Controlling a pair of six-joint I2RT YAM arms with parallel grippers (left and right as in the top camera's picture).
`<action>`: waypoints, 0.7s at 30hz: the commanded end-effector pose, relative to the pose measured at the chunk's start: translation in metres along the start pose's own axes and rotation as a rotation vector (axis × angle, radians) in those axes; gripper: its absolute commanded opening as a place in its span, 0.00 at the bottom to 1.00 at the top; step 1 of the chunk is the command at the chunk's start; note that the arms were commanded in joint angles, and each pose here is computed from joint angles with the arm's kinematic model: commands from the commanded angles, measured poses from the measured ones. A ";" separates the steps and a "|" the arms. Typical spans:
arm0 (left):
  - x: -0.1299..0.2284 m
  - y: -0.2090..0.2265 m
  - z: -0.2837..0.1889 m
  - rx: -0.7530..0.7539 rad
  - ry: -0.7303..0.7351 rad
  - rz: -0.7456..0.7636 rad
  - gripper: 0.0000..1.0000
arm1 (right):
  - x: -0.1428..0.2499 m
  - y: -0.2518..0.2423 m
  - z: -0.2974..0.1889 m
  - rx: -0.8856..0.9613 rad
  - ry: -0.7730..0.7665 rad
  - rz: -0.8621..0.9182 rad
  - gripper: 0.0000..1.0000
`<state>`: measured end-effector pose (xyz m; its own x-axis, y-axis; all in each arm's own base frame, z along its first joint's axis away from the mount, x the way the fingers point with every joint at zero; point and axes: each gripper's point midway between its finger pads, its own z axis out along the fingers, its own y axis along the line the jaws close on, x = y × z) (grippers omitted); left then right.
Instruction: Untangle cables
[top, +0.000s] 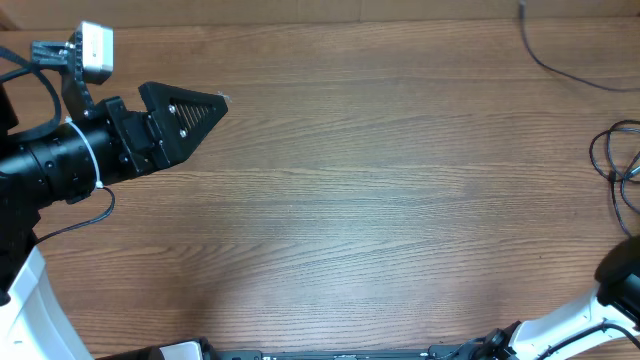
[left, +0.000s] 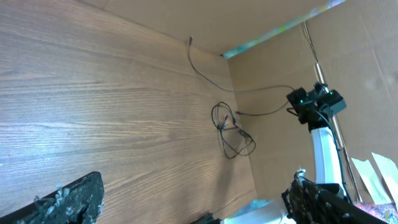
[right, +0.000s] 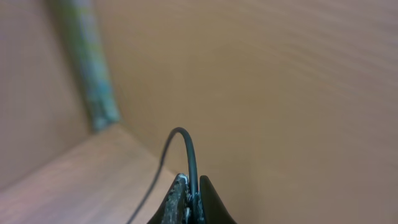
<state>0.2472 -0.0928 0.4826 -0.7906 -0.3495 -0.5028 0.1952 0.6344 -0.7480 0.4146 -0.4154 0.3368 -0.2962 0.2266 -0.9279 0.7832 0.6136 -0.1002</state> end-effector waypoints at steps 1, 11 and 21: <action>0.002 -0.002 0.004 0.004 0.017 -0.005 0.95 | -0.023 -0.034 -0.016 0.090 -0.050 0.045 0.04; 0.008 -0.007 0.008 0.022 0.046 0.009 0.96 | -0.009 -0.138 -0.049 0.660 -0.041 0.167 0.04; 0.010 -0.010 0.010 0.032 0.058 0.015 0.98 | -0.016 -0.100 -0.045 0.543 -0.044 0.140 1.00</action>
<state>0.2431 -0.1062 0.4818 -0.8110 -0.3066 -0.4984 0.2255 0.6222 -0.7497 0.3029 -0.4690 0.3442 -0.1905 0.2936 -0.9368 0.9816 0.0710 -0.1773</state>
